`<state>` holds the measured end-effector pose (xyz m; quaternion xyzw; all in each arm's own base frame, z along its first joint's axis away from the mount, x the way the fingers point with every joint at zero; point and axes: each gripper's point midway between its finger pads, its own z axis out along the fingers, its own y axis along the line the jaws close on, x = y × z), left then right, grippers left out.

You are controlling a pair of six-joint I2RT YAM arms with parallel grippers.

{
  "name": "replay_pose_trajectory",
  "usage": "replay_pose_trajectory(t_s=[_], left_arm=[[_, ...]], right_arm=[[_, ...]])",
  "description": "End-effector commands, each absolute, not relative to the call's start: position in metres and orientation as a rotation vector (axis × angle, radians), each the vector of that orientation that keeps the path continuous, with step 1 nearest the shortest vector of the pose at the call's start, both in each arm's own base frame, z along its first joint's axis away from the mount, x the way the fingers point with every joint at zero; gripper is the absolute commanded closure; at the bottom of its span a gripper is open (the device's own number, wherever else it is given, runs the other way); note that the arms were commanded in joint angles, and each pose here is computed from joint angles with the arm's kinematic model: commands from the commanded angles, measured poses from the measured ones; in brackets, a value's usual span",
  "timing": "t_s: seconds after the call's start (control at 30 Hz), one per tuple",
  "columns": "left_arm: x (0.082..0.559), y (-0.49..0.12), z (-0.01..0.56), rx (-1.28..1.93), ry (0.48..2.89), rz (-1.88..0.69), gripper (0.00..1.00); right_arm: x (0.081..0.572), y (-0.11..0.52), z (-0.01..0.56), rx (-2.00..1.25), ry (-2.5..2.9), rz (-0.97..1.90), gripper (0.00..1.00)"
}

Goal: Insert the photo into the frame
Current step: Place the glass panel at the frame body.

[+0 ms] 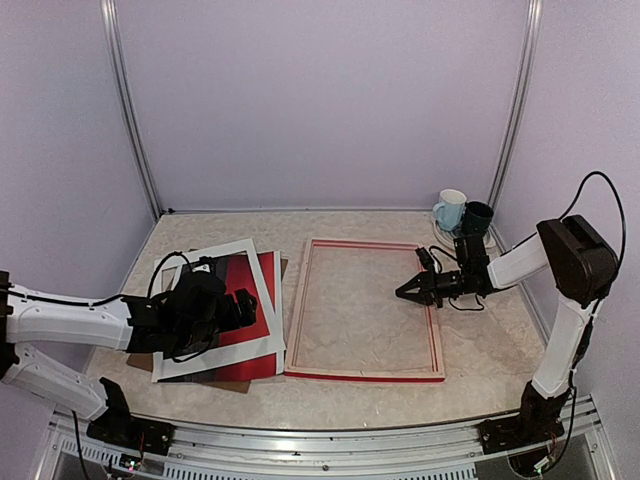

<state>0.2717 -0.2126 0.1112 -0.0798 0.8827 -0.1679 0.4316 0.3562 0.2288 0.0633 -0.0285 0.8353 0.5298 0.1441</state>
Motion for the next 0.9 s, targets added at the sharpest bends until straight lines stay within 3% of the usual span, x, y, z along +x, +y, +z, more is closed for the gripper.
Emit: replay_pose_trajectory(t_s=[0.0, 0.87], left_arm=[[0.2752, -0.2198, 0.1174, -0.186, 2.187, -0.436, 0.01], [0.2763, -0.2219, 0.1138, -0.181, 2.195, -0.433, 0.01]], right_arm=[[0.3542, 0.2253, 0.0594, -0.080, 2.423, 1.538, 1.00], [0.3554, 0.2188, 0.0579, -0.076, 2.435, 1.507, 1.00]])
